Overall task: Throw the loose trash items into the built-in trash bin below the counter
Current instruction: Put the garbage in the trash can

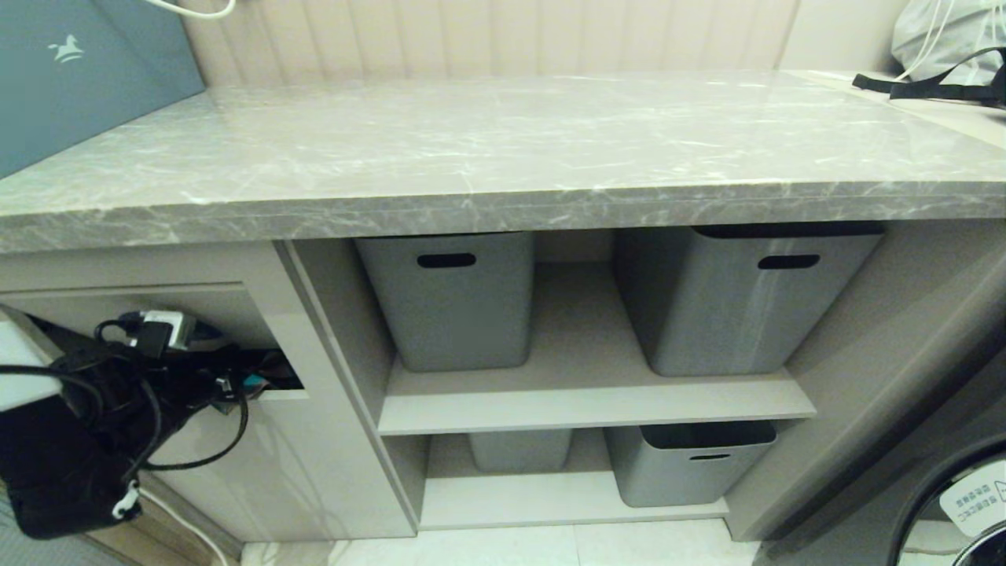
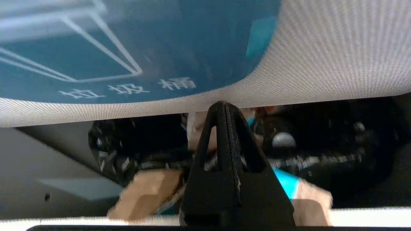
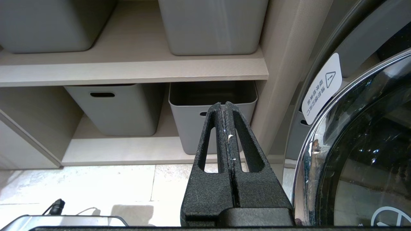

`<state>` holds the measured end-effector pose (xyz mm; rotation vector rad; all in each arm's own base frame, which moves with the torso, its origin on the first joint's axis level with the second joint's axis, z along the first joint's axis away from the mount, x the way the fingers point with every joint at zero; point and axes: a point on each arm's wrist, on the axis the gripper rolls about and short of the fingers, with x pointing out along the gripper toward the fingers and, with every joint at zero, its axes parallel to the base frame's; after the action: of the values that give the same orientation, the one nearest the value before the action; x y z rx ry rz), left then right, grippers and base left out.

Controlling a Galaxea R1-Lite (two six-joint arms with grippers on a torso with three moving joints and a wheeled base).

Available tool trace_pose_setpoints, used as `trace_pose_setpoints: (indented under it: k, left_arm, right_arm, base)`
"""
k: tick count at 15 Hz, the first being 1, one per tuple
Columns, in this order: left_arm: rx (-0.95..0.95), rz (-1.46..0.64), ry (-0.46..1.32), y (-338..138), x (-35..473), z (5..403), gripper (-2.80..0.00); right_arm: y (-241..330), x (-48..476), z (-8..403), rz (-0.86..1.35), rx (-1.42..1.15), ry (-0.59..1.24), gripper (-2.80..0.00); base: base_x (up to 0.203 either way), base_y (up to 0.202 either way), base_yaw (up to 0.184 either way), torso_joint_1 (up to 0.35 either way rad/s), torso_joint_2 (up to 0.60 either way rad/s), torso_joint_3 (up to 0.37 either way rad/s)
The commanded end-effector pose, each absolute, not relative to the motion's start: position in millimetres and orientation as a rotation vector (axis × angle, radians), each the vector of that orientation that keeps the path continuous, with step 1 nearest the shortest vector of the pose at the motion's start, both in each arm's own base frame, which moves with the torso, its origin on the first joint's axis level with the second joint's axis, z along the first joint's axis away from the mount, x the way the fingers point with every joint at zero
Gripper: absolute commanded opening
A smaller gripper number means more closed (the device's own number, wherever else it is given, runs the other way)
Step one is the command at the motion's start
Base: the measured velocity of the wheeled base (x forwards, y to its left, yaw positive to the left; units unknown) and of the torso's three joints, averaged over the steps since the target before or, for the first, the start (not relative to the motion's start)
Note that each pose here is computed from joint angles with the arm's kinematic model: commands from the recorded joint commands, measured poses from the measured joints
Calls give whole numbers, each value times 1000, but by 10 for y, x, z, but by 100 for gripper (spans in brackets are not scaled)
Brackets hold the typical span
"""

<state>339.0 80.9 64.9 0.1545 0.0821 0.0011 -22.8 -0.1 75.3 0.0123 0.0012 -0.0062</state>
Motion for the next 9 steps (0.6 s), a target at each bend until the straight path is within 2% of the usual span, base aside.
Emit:
trace_pose_setpoints:
  k: [1, 7, 9]
  left_arm:
    - [160, 2, 67, 795, 3332, 717, -280]
    - [151, -10, 91, 619, 2752, 948, -280]
    - [143, -27, 133, 539, 2577, 908, -280]
  right_arm:
    - [-1, -228, 753, -6, 12, 1, -280]
    - [-1, -228, 753, -6, 12, 1, -280]
    - [-1, -228, 753, -6, 12, 1, -280]
  base:
    - [0, 0, 0, 0, 0, 0]
    - [0, 0, 0, 0, 0, 0]
    - [0, 0, 0, 0, 0, 0]
